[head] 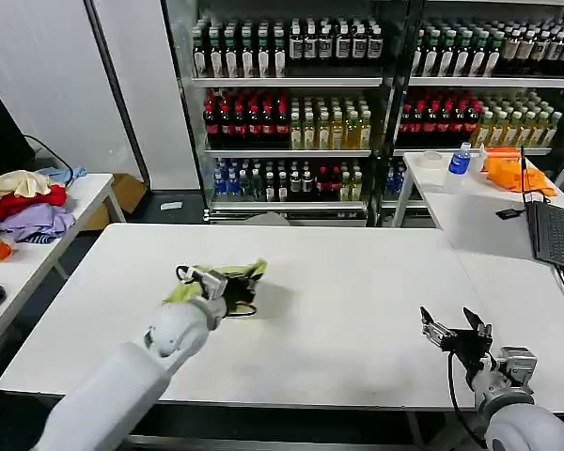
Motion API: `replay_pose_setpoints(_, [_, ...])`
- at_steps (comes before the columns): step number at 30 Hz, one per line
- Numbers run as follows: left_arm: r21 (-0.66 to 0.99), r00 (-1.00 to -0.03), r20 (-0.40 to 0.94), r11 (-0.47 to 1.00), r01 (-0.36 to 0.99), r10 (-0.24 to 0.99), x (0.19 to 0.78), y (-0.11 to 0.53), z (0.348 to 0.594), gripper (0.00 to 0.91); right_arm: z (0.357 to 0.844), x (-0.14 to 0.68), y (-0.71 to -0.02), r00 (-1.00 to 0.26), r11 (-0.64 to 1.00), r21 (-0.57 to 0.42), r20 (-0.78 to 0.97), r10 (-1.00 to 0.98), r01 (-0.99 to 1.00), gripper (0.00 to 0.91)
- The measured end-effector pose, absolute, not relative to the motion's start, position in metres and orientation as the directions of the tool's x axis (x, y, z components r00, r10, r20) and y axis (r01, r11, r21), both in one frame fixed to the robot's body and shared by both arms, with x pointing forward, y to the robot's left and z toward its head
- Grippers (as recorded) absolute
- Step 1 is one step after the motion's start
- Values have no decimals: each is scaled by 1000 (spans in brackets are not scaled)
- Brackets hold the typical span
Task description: Fold and organize the clothes.
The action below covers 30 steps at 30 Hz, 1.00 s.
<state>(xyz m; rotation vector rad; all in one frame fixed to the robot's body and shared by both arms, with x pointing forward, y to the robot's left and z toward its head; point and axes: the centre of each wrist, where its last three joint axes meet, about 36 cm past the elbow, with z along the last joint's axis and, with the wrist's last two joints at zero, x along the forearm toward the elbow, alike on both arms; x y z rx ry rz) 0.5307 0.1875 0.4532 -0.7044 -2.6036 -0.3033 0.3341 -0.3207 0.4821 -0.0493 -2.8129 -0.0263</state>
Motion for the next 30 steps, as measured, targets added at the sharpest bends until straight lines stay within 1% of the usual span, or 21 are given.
replay_pose_setpoints(3, [8, -758, 445, 844, 537, 477, 536, 169, 452, 907, 481, 336, -321, -946, 999, 12, 324, 28, 33, 907])
replay_pose_setpoints(10, [-100, -721, 414, 815, 570, 555, 535, 147, 449, 907, 480, 342, -319, -946, 1000, 22, 323, 8, 16, 907])
replay_pose_setpoints(17, [-193, -708, 346, 785, 589, 616, 519, 149, 459, 907, 478, 354, -311, -951, 998, 55, 307, -22, -5, 907])
replay_pose_setpoints(22, [-211, -745, 303, 804, 556, 594, 505, 174, 468, 907, 475, 371, -297, -951, 995, 93, 302, -59, -32, 907])
replay_pose_setpoints(30, [-189, -823, 289, 872, 451, 489, 484, 225, 474, 907, 462, 423, -255, -935, 977, 193, 321, -151, -92, 907])
